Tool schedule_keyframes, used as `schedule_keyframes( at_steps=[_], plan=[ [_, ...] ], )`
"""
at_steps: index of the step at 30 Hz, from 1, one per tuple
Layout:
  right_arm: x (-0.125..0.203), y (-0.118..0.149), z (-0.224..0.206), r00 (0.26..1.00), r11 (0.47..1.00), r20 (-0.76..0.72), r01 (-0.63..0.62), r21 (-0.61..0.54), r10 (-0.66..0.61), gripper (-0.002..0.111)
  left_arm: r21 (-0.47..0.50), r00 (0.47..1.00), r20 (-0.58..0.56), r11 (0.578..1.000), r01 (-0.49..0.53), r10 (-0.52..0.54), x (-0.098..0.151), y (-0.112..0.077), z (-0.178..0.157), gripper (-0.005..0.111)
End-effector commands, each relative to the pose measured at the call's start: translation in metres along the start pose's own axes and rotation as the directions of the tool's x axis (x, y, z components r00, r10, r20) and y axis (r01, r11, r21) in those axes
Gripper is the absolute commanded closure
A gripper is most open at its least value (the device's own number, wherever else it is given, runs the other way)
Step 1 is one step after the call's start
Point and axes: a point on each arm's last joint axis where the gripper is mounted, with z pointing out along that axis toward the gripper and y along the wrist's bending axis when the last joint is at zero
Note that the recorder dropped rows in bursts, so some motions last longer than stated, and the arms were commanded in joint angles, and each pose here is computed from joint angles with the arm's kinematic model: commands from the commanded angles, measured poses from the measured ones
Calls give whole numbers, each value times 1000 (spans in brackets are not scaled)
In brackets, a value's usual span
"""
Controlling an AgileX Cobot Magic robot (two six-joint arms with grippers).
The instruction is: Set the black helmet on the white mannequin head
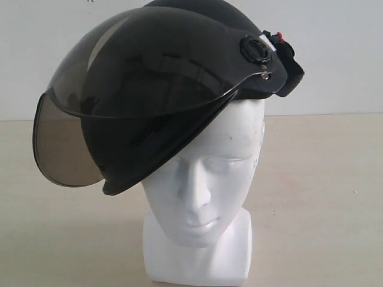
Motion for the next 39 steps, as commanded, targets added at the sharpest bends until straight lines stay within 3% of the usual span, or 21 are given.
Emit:
schedule_keyframes(
  at_steps=[1, 2, 4, 5, 6, 8, 10, 12, 17, 20, 22, 24, 26, 28, 30, 31, 32, 33, 34, 35, 39],
  plan=[
    [-40, 75, -12, 931, 755, 169, 361, -548, -323, 108, -23, 1000, -18, 1000, -3, 2, 7, 1, 2, 102],
    [-40, 86, -14, 882, 660, 82, 406, -632, -464, 108, -30, 1000, -22, 1000, -2, 2, 9, 1, 4, 102],
    [-42, 94, -11, 790, 631, -128, 369, -682, -600, 108, -40, 1000, -26, 999, 4, -5, 10, 1, 6, 102],
    [-39, 94, -10, 699, 606, -213, 378, -700, -682, 108, -50, 999, -31, 999, 6, -8, 11, 2, 6, 102],
    [-35, 90, -6, 621, 617, -300, 390, -683, -724, 108, -61, 999, -33, 998, 6, -8, 12, 3, 6, 102],
    [-29, 76, 2, 586, 752, -486, 395, -527, -649, 108, -71, 999, -33, 997, 2, -4, 12, 4, 6, 102],
    [-22, 60, 11, 565, 812, -587, 462, -358, -580, 108, -77, 1000, -30, 997, -2, -1, 11, 4, 6, 102],
    [-12, 45, 13, 512, 809, -668, 534, -246, -540, 108, -81, 1000, -31, 997, -4, 1, 11, 5, 6, 102],
    [32, 27, 9, 376, 778, -745, 554, -294, -550, 108, -105, 999, -41, 994, -12, 8, 12, 7, 5, 102],
    [49, 18, 10, 382, 782, -751, 559, -277, -539, 108, -159, 999, -39, 987, 11, -18, 17, 15, -1, 102],
    [57, 11, 14, 441, 791, -735, 575, -210, -516, 108, -238, 997, 2, 968, 78, -80, 25, 28, -10, 102],
    [64, 10, 16, 518, 832, -718, 532, -154, -464, 108, -270, 991, 52, 954, 133, -123, 36, 38, -20, 102],
    [66, 19, 18, 586, 889, -699, 426, -165, -411, 108, -240, 984, 96, 956, 170, -151, 43, 40, -24, 102],
    [72, 26, 19, 595, 913, -704, 354, -202, -386, 108, -164, 980, 87, 968, 190, -178, 46, 33, -22, 102],
    [79, 27, 19, 576, 928, -740, 323, -186, -348, 97, -94, 984, 60, 980, 175, -169, 44, 23, -16, 102],
    [87, 27, 22, 562, 935, -761, 310, -170, -325, 82, -91, 988, 49, 985, 149, -145, 42, 19, -11, 102],
    [91, 28, 24, 554, 937, -769, 307, -167, -319, 74, -97, 989, 44, 985, 142, -138, 41, 18, -8, 102],
    [100, 28, 27, 543, 942, -786, 300, -148, -297, 56, -112, 992, 38, 986, 124, -121, 39, 16, -4, 102],
    [103, 27, 28, 543, 948, -794, 291, -128, -273, 52, -114, 994, 32, 987, 111, -108, 39, 15, -2, 102],
    [109, 27, 31, 540, 956, -808, 278, -90, -233, 49, -115, 995, 22, 989, 96, -95, 38, 13, 1, 102],
    [120, 26, 35, 524, 959, -826, 278, -63, -206, 57, -116, 997, 17, 990, 78, -77, 38, 12, 2, 102]
  ],
)
